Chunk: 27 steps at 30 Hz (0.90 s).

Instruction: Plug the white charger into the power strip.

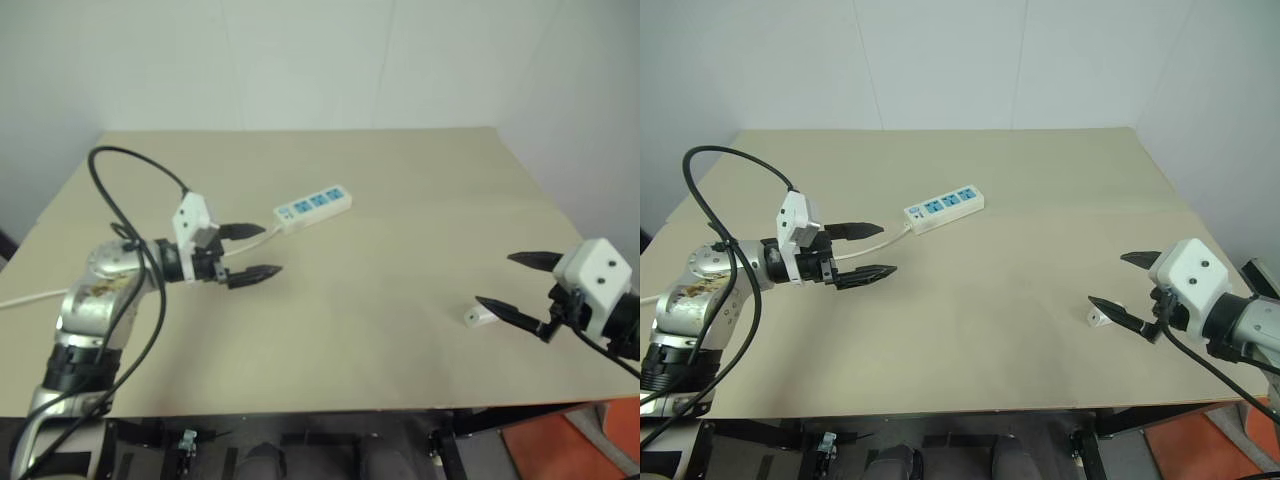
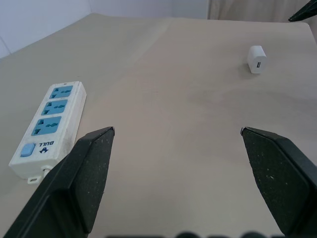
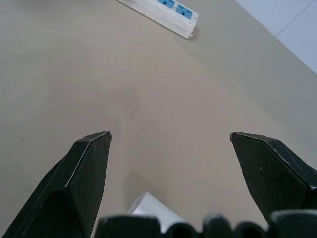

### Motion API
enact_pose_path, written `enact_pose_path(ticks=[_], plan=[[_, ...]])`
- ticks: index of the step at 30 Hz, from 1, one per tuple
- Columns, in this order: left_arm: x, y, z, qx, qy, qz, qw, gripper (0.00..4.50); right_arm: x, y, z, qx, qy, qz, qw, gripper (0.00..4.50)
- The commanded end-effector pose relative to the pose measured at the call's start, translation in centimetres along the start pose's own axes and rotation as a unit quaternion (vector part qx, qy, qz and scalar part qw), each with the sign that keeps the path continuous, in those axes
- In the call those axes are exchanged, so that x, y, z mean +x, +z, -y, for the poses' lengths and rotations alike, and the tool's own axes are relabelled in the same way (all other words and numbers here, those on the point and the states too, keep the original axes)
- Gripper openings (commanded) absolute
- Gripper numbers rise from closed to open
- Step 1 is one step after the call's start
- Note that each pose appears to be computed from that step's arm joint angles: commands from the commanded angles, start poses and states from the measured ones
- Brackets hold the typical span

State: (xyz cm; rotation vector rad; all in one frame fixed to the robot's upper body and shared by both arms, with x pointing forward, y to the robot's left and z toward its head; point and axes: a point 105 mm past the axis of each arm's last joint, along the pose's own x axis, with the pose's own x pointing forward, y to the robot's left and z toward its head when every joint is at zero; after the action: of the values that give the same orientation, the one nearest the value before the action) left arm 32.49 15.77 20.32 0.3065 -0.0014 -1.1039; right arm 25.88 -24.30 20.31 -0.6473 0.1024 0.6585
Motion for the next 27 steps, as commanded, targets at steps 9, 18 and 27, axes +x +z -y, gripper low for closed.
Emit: enact_pose_path(ticks=[9, 18, 27], plan=[[0.2, 1.1, -0.1, 0.022, 0.000, 0.011, 1.000, 4.45, -0.4, 0.7, 0.6, -0.019, -0.009, 0.004, 1.000, 4.50], [2.2, -0.9, -5.0, 0.012, 0.135, -0.058, 0.989, 4.45, 0.0, 0.9, 0.8, -0.020, -0.006, 0.010, 1.000, 4.50], [7.6, -5.3, -9.0, -0.056, 0.213, -0.184, 0.958, 4.45, 1.0, 1.5, 1.1, -0.027, 0.001, 0.024, 0.999, 4.50]])
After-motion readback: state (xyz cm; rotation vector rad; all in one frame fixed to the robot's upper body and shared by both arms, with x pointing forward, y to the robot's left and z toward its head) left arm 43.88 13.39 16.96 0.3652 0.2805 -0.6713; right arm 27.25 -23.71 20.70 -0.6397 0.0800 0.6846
